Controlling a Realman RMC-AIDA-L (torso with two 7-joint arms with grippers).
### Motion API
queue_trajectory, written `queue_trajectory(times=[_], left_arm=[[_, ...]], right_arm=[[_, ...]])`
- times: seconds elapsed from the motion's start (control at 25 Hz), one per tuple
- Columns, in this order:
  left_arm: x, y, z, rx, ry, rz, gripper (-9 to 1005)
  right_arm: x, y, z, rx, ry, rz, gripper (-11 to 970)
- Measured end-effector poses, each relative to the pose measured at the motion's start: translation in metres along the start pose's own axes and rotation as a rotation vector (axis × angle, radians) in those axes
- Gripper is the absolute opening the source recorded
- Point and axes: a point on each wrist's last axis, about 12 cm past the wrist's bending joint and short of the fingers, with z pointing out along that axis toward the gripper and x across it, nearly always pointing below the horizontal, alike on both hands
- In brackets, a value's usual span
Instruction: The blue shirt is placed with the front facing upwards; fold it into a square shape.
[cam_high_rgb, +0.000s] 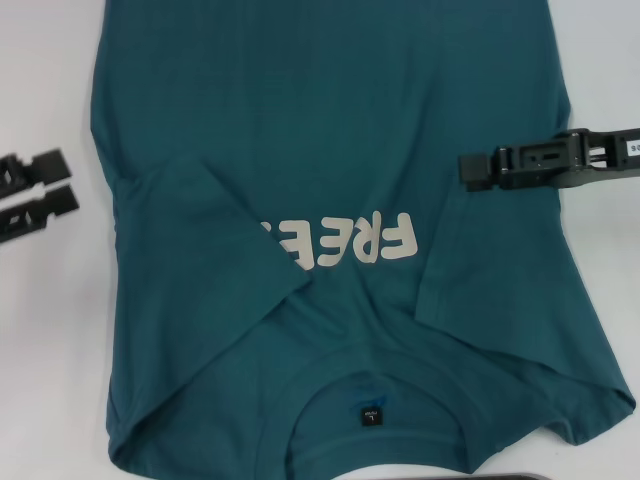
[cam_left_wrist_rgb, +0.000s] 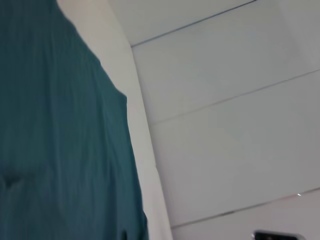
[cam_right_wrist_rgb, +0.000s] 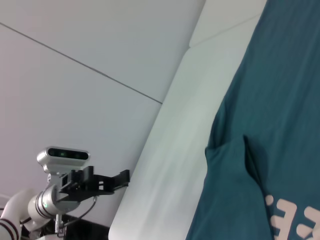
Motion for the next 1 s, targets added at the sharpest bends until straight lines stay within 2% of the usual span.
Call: queue_trajectory(times=[0.08,0.12,0.36,0.56,1.0], left_arm=[[0.014,0.003,-0.014,-0.011,0.007,-0.046,721],[0.014,0.003,-0.014,-0.011,0.007,-0.046,721],[0.051,0.014,-0.033,-0.047,0.016,-0.134,721],[0.067,0.014,-0.038,-0.050,0.090,-0.131,721],[0.085,0.022,-0.034,-0.100,0.177,-0.190,721]], right_arm=[[0.001,-0.001,-0.005,0.007,-0.006,0.001,685],[0.002,-0.001,-0.007,0.012,-0.011,0.003,685],[0.010,-0.007,-0.017,0.036,-0.045,0.023,681],[0.010,-0.008,-0.026,0.046,-0.083,0.030,679],[0.009,-0.012,-0.032,0.074,-0.116,0.049,673]])
